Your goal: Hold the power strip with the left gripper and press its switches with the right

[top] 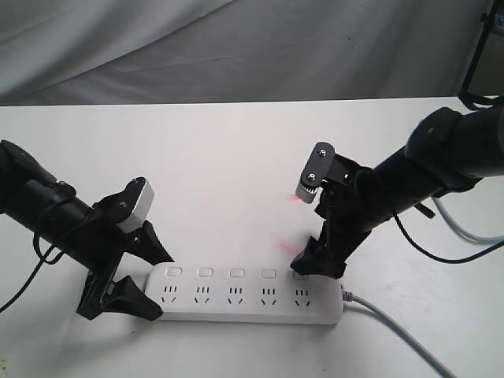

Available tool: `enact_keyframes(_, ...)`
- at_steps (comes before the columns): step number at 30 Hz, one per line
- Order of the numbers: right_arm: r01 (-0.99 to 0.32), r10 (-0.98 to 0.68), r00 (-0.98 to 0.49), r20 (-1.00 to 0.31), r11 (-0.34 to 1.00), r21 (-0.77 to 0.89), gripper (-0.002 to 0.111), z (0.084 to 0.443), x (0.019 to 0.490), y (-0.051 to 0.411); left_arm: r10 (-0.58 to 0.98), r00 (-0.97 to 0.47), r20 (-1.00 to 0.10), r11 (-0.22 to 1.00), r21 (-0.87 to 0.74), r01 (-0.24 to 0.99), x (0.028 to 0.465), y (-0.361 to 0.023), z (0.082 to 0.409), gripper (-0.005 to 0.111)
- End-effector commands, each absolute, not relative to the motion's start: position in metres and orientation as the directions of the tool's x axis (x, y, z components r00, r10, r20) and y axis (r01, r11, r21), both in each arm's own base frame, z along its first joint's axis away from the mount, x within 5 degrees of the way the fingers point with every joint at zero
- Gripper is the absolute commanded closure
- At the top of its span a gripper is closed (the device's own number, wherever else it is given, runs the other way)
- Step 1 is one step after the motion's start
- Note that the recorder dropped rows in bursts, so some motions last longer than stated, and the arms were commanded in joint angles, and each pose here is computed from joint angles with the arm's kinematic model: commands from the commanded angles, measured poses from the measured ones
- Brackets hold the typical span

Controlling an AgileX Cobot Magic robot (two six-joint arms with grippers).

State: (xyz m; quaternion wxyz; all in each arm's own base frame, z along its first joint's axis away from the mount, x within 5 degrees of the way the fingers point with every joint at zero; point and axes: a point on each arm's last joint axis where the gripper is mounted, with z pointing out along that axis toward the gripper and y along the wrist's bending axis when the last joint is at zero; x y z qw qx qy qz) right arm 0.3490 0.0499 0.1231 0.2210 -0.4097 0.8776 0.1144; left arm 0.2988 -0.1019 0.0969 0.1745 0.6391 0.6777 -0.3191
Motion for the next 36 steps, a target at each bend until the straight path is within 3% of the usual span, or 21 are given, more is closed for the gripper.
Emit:
enact_keyframes(1,-0.786,-0.707,-0.545,-0.451,0.618,-0.021,0.003,0.113,0.346,0.047,0.754,-0.119,-0.646,-0.018,-0.201,0.979,0.300,-0.104,0.097,0.061)
enact_keyframes(17,-0.761,-0.655,-0.471,-0.591,0.640,-0.104,0.003,0.181,0.341,0.051,0.754,-0.119,-0.646,-0.018,-0.201,0.979,0.300,-0.104,0.097,0.061)
enact_keyframes(36,-0.772,-0.632,-0.484,-0.605,0.634,-0.045,0.003,0.185,0.336,0.055,0.754,-0.119,-0.646,-0.018,-0.201,0.979,0.300,-0.104,0.097,0.061)
